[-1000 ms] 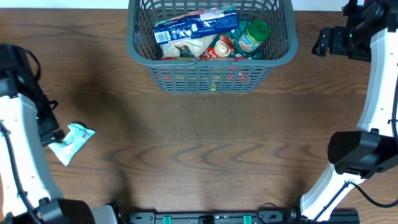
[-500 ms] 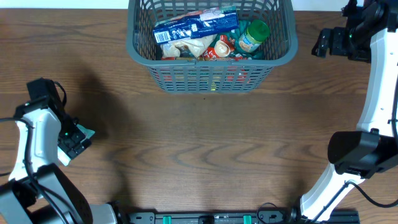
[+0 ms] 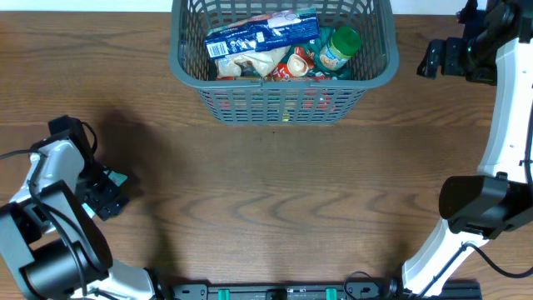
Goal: Pack container
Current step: 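Move the left gripper to the mint-green wipes packet and grasp it, then lift the wipes packet and lower it into the basket with left gripper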
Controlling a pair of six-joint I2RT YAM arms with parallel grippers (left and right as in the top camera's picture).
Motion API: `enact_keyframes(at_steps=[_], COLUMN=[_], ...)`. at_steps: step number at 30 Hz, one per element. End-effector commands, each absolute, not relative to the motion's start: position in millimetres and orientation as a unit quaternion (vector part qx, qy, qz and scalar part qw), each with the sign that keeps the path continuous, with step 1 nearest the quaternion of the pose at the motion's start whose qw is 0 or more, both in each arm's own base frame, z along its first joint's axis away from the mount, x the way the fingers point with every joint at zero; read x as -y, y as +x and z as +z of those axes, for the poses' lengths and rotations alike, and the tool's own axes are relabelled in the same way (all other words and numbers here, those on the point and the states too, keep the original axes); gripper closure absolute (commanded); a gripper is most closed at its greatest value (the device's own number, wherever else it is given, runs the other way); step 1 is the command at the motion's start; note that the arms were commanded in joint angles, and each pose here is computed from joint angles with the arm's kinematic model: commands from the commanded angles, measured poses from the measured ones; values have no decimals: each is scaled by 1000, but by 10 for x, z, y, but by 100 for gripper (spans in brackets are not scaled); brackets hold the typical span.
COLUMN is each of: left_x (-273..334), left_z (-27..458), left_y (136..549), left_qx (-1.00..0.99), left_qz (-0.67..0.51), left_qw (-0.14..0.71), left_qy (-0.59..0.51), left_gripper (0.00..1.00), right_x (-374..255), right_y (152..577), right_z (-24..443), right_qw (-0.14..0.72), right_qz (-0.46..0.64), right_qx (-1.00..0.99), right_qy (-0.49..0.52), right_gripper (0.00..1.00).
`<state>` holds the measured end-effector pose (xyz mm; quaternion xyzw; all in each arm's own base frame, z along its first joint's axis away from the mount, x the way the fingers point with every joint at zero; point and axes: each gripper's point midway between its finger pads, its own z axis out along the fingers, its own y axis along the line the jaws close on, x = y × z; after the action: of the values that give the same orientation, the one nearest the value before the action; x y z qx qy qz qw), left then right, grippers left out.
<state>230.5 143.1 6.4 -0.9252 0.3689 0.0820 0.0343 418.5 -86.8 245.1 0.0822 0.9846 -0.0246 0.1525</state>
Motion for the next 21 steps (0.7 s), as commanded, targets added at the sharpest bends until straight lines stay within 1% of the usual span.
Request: enact_keyframes(at_steps=[1, 2, 4, 5, 8, 11, 12, 15, 17, 21], left_x=[-1424, -1415, -1403, -1401, -1391, -1395, -1396, -1418, -1473, -1668], left_z=[-51, -70, -81, -79, -76, -68, -60, 5, 113, 513], left_y=[2183, 2167, 2142, 2139, 2119, 2127, 2130, 2173, 2276, 2703], left_qx=[-361, -362, -365, -366, -372, -397, -405, -440, -476, -601], left_qz=[109, 113, 118, 118, 121, 120, 119, 110, 96, 51], left_qw=[19, 15, 9, 9, 5, 3, 3, 10, 27, 103], left_qy=[-926, -925, -924, -923, -920, -910, -906, -891, -874, -791], left_gripper=[8, 11, 27, 33, 56, 76, 79, 81, 94, 94], right_x=[854, 853, 852, 854, 853, 852, 851, 847, 845, 845], right_y=[4174, 4172, 4167, 4165, 4164, 4163, 4161, 4144, 4133, 4130], right_z=[2406, 2406, 2404, 2404, 2403, 2403, 2402, 2397, 2394, 2393], right_qw=[144, 143, 142, 142, 141, 141, 141, 137, 135, 134], right_qz=[-20, -20, -20, -20, -19, -19, -19, -19, -19, -19], right_qx=[-987, -987, -987, -987, -987, -987, -987, -988, -988, -988], right_qy=[74, 74, 75, 75, 75, 74, 74, 75, 74, 74], right_gripper=[1, 1, 1, 1, 1, 1, 1, 1, 1, 1])
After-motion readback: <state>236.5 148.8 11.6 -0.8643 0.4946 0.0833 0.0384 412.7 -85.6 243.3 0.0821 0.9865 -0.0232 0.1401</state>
